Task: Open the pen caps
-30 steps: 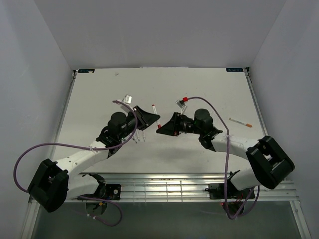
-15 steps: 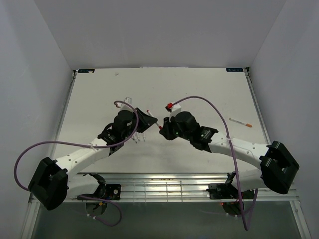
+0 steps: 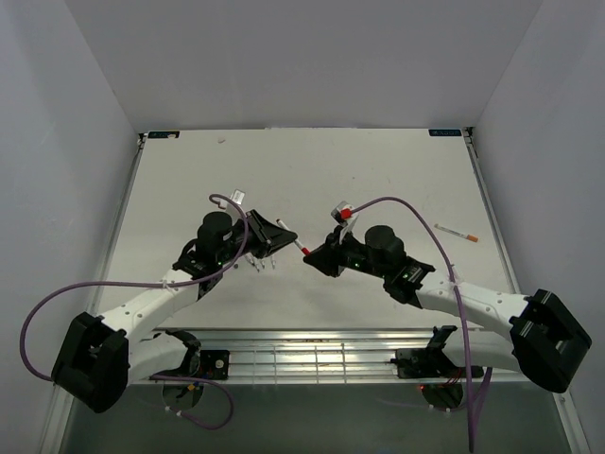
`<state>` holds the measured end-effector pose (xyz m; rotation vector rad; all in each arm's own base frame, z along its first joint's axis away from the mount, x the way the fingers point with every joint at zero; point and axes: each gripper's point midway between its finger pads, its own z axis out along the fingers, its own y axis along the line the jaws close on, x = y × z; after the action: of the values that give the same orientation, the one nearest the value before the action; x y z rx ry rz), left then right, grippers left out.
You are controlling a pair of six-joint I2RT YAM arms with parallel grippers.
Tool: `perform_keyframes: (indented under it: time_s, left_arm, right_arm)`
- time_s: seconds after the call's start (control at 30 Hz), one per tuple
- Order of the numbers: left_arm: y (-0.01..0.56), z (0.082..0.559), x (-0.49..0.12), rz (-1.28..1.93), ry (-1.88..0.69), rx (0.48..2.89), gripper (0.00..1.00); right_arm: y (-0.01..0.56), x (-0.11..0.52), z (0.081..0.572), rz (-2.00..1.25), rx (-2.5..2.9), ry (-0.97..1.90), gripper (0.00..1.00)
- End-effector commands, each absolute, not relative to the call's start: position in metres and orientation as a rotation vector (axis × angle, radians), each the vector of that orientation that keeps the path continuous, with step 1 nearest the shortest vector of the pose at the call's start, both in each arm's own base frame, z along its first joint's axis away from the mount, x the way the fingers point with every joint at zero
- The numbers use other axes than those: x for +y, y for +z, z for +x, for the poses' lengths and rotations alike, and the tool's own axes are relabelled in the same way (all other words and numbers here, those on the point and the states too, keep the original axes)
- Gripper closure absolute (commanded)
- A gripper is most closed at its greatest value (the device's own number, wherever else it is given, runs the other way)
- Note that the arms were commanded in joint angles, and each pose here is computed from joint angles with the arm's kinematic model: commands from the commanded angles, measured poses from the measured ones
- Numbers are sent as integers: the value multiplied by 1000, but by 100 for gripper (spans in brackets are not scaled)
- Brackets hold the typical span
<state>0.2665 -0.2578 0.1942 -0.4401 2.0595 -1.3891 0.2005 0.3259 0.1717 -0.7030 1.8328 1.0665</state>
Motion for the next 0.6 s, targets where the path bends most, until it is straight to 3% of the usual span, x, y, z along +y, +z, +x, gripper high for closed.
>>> perform_keyframes:
  time_s: [0.0, 0.57]
  left_arm:
    - [221, 307, -217, -602, -1389, 1849, 100]
    - [208, 313, -191, -663, -1419, 1838, 100]
  right_arm:
    - [169, 327, 145, -842, 1770, 1317, 92]
    - [163, 329, 139, -863, 1780, 1349, 92]
